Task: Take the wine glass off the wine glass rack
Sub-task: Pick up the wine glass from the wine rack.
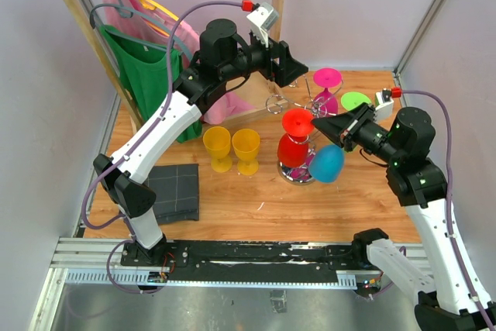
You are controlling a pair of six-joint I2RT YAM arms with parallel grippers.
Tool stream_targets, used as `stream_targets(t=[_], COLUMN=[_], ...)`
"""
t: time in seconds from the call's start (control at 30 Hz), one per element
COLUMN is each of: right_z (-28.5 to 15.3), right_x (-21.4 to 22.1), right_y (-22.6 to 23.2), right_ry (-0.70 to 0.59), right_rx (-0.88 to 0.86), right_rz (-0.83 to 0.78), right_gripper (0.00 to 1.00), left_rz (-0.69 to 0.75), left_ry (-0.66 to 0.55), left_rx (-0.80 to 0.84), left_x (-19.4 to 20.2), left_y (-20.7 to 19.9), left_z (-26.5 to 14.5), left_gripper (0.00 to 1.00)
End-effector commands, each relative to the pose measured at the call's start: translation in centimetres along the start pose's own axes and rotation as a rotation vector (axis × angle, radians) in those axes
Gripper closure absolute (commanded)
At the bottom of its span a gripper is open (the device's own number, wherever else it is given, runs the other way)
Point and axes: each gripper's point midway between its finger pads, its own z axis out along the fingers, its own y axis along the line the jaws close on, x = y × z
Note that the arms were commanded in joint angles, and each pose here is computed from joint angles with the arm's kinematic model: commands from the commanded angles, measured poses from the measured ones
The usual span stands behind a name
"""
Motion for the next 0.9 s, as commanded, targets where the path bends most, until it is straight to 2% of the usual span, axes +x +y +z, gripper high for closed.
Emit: stream_targets(t=[0.0, 0.87], right_z=[-0.6, -2.9], right_x=[-0.2, -0.5], right_y=[1.5, -0.1], right_ry=[-0.026, -0.131], right_rx=[-0.033, 0.033], right_rz=[-0.05, -0.033], right_gripper=[0.99, 0.99], left_rz=[0.021, 0.012], left_ry=[-0.012, -0.006], left_rx=[0.021, 0.026], left_x=[-0.5, -0.4], left_y=[-0.9, -1.0], left_z=[-0.1, -0.1], left_gripper=[0.1, 0.1])
